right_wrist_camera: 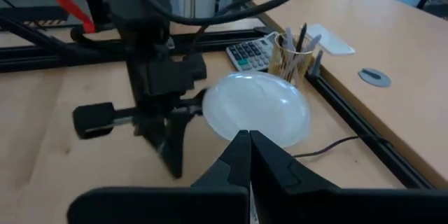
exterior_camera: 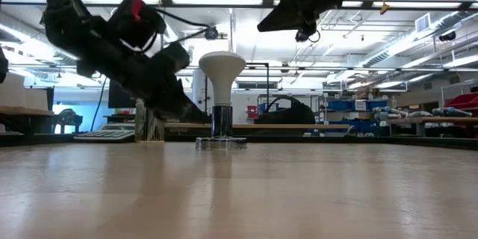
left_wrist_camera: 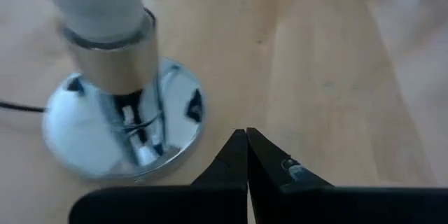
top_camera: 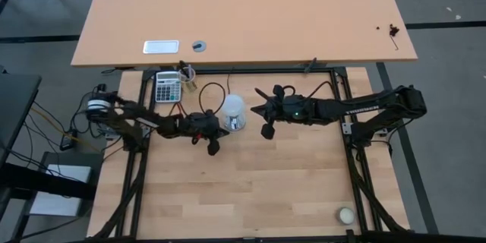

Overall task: Screw lightbulb
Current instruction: Remove the white lightbulb from the silver lamp

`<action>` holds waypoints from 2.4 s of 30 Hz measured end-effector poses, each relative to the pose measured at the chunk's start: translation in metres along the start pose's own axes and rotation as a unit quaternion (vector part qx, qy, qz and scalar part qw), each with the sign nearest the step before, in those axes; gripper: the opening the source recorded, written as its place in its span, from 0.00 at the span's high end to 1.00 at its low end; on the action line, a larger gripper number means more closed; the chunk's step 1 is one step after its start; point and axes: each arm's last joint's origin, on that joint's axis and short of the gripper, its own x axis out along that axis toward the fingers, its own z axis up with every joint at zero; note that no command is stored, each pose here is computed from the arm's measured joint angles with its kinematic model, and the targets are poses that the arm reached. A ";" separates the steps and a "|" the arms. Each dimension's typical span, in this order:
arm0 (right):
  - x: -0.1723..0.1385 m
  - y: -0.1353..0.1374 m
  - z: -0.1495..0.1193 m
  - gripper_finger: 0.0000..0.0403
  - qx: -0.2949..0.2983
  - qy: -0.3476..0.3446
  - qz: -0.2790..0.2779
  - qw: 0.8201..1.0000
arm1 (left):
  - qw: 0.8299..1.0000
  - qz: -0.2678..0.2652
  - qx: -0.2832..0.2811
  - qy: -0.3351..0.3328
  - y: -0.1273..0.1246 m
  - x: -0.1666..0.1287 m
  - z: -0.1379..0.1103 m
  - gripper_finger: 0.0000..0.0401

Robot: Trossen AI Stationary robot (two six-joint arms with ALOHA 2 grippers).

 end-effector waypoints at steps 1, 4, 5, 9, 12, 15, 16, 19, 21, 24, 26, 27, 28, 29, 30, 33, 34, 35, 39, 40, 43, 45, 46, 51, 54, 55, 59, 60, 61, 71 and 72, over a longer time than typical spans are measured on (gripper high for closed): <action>-0.002 0.001 0.000 0.97 -0.001 0.000 0.003 1.000 | 1.000 0.010 0.007 0.004 -0.001 -0.004 0.002 1.00; -0.003 0.006 0.002 0.97 0.001 -0.007 0.012 1.000 | 0.999 0.030 0.010 0.001 -0.002 -0.017 0.010 1.00; -0.004 0.008 0.002 0.97 0.002 -0.009 0.022 1.000 | 0.999 0.032 0.010 -0.004 -0.002 -0.022 0.014 1.00; -0.005 0.013 0.005 0.97 0.020 -0.020 0.056 0.998 | 0.999 0.028 0.019 -0.034 -0.005 -0.041 0.029 1.00; -0.006 0.016 0.008 0.97 0.028 -0.035 0.063 0.997 | 0.997 0.018 0.022 -0.073 -0.007 -0.059 0.042 1.00; -0.003 0.020 0.008 0.97 0.030 -0.047 0.068 0.996 | 0.993 -0.001 0.021 -0.112 -0.010 -0.076 0.054 1.00; -0.002 0.021 0.006 0.97 0.028 -0.041 0.069 0.996 | 0.992 -0.008 0.021 -0.125 -0.011 -0.082 0.057 1.00; 0.006 0.023 0.002 0.97 0.030 -0.039 0.071 0.996 | 0.988 -0.017 0.019 -0.155 -0.013 -0.097 0.067 1.00; 0.013 0.026 0.000 0.97 0.034 -0.048 0.072 0.996 | 0.986 -0.014 0.032 -0.163 -0.015 -0.105 0.081 1.00; 0.022 0.029 -0.005 0.97 0.037 -0.051 0.073 0.995 | 0.987 0.016 0.057 -0.152 -0.013 -0.113 0.106 1.00; 0.030 0.031 -0.010 0.97 0.036 -0.047 0.072 0.996 | 0.988 0.040 0.072 -0.134 -0.010 -0.114 0.123 1.00; 0.033 0.032 -0.011 0.97 0.034 -0.044 0.072 0.996 | 0.988 0.052 0.079 -0.120 -0.008 -0.113 0.129 1.00; 0.036 0.032 -0.014 0.97 0.033 -0.038 0.071 0.996 | 0.989 0.061 0.085 -0.106 -0.006 -0.110 0.136 1.00; 0.039 0.033 -0.014 0.97 0.033 -0.037 0.070 0.996 | 0.989 0.068 0.089 -0.098 -0.004 -0.107 0.142 1.00; 0.041 0.033 -0.013 0.97 0.034 -0.041 0.069 0.996 | 0.989 0.075 0.094 -0.089 -0.001 -0.105 0.148 1.00; 0.047 0.031 -0.013 0.97 0.032 -0.038 0.052 0.997 | 0.989 0.091 0.106 -0.050 0.006 -0.091 0.157 1.00; 0.049 0.029 -0.015 0.97 0.030 -0.033 0.046 0.998 | 0.989 0.095 0.107 -0.034 0.009 -0.086 0.156 1.00; 0.052 0.028 -0.014 0.97 0.030 -0.033 0.042 0.998 | 0.989 0.096 0.109 -0.015 0.011 -0.080 0.154 1.00; 0.057 0.022 -0.016 0.97 0.032 -0.023 0.031 0.999 | 0.988 0.098 0.115 0.017 0.015 -0.065 0.153 1.00; 0.057 0.021 -0.018 0.97 0.032 -0.015 0.028 0.999 | 0.988 0.099 0.115 0.027 0.016 -0.061 0.150 1.00; 0.059 0.017 -0.019 0.97 0.034 -0.009 0.022 0.999 | 0.987 0.100 0.120 0.041 0.018 -0.057 0.148 1.00; 0.060 0.014 -0.020 0.97 0.034 -0.006 0.018 0.999 | 0.987 0.101 0.120 0.038 0.018 -0.056 0.149 1.00; 0.061 0.012 -0.021 0.97 0.034 -0.001 0.015 0.999 | 0.987 0.103 0.120 0.042 0.019 -0.056 0.148 1.00; 0.065 0.003 -0.024 0.97 0.046 0.010 0.001 0.999 | 0.986 0.108 0.118 0.047 0.020 -0.056 0.147 1.00; 0.065 0.001 -0.024 0.97 0.047 0.009 -0.001 0.999 | 0.986 0.108 0.118 0.051 0.020 -0.056 0.146 1.00; 0.065 0.000 -0.024 0.97 0.048 0.008 -0.002 0.999 | 0.986 0.108 0.118 0.051 0.020 -0.056 0.146 1.00; 0.066 -0.001 -0.024 0.97 0.048 0.008 -0.003 0.999 | 0.986 0.108 0.118 0.054 0.020 -0.056 0.146 1.00; 0.066 -0.001 -0.024 0.97 0.048 0.007 -0.003 0.999 | 0.985 0.108 0.118 0.056 0.020 -0.056 0.146 1.00; 0.066 -0.001 -0.024 0.97 0.048 0.007 -0.003 0.999 | 0.985 0.108 0.118 0.057 0.020 -0.056 0.145 1.00; 0.068 -0.024 -0.024 0.97 0.084 0.004 -0.100 0.991 | 0.986 0.101 0.118 0.060 0.020 -0.052 0.144 1.00; 0.068 -0.029 -0.024 0.97 0.088 0.003 -0.115 0.989 | 0.986 0.098 0.118 0.059 0.019 -0.052 0.144 1.00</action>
